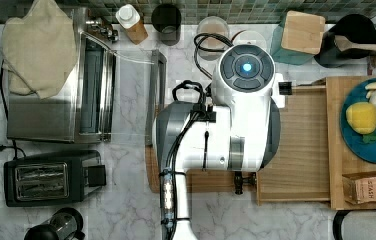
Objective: Close the drawer.
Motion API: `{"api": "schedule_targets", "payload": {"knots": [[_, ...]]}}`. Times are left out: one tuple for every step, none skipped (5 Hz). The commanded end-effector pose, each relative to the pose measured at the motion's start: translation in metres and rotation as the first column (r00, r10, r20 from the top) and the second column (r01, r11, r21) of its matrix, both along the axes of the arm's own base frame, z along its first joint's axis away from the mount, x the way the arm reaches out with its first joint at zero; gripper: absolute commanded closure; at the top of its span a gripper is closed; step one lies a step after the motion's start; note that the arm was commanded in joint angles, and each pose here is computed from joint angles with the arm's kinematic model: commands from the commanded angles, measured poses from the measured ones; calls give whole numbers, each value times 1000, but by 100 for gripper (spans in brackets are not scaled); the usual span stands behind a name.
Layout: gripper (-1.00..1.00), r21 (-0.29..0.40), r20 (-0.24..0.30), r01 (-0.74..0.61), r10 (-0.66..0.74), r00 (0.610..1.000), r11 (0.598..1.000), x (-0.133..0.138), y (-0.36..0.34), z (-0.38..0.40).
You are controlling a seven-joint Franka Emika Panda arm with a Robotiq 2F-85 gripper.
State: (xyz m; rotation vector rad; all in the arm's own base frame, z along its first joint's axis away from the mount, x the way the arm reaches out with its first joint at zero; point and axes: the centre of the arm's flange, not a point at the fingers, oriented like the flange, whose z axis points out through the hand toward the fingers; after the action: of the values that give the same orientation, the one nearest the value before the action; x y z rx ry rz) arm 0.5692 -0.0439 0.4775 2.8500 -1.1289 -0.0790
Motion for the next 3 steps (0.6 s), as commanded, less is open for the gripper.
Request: {"api": "schedule_targets", "payload": {"knots": [[100,-9,41,-30,30,999,1000,-15,2,-9],[100,9,94,-162,161,983,987,-28,19,-26],[100,18,78,-273,271,959,962,-28,36,-45]]}}
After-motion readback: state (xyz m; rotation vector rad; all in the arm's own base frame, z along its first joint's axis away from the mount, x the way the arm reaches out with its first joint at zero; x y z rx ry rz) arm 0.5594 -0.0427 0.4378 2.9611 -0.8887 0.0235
